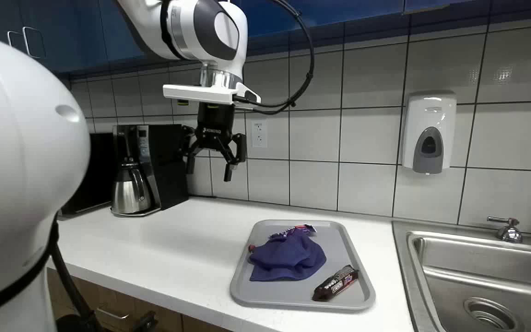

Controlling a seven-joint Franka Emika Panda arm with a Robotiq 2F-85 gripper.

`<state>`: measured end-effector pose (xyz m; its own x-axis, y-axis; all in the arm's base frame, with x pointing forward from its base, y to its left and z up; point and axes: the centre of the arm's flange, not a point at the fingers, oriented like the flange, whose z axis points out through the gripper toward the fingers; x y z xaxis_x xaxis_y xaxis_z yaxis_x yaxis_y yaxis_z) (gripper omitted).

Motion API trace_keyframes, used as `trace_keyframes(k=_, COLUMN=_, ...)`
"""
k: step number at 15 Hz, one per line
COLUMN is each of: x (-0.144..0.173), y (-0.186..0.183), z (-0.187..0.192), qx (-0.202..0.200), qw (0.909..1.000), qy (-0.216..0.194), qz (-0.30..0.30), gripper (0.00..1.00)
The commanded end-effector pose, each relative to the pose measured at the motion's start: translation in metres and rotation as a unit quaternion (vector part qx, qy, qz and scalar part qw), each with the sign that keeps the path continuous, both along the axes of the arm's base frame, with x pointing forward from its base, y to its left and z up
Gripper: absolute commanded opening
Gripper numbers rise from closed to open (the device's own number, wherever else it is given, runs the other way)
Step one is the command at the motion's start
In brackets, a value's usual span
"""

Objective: Remove the sachets from the tray, one at a time

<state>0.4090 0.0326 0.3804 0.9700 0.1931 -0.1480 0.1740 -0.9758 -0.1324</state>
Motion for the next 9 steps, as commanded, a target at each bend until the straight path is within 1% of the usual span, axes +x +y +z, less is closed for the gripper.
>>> trace_keyframes(k=1, x=0.0000, y=0.0000, z=-0.0002, qx=0.000, qw=1.0000, qy=0.000, qz=0.000, gripper=1.00)
trace_keyframes(k=6, x=0.0000, y=0.0000, z=-0.0002, qx=0.000, qw=1.0000, qy=0.000, qz=0.000, gripper=1.00)
trace_keyframes(k=8, x=-0.0013, y=0.0013, z=-0.0022, qx=-0.004, qw=1.0000, qy=0.002, qz=0.003, gripper=1.00)
trace_keyframes(k=9, x=-0.0012, y=0.0029, z=-0.0037, qx=-0.014, qw=0.9999, qy=-0.001, qz=-0.005, gripper=1.00)
